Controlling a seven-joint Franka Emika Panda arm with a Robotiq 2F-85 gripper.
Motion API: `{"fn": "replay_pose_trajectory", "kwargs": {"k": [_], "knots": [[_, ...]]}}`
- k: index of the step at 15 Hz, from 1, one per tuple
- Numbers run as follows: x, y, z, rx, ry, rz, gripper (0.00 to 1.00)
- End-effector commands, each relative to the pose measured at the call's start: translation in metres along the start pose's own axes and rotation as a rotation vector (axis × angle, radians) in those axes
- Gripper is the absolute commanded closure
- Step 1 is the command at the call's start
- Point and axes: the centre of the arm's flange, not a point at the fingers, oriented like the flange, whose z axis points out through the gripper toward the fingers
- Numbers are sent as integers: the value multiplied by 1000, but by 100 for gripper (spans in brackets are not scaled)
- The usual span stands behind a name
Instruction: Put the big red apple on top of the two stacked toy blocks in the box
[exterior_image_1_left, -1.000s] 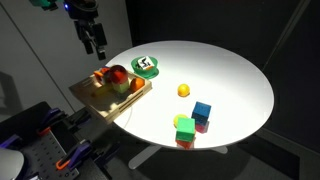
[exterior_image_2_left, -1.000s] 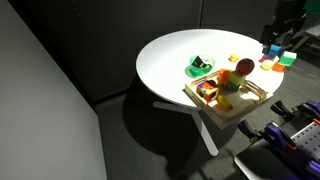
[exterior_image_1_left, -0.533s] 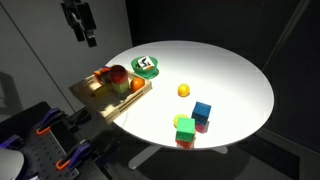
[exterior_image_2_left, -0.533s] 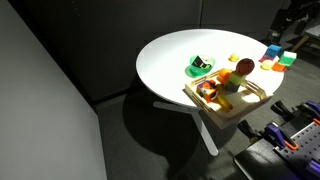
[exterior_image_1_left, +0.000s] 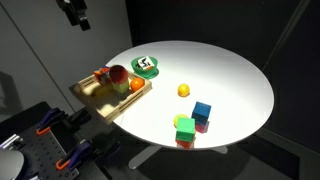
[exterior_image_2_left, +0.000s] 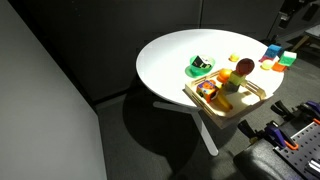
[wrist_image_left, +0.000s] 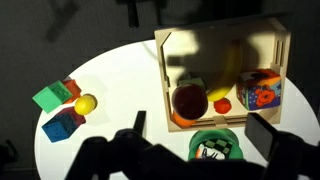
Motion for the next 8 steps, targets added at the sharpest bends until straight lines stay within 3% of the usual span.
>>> {"fn": "replay_pose_trajectory", "kwargs": {"k": [1,2,8], "knots": [[-16,4,-9,38,51,-5,0],[-5,1,-6,8,20,2,0],[-11,1,-9,14,33,0,0]]}}
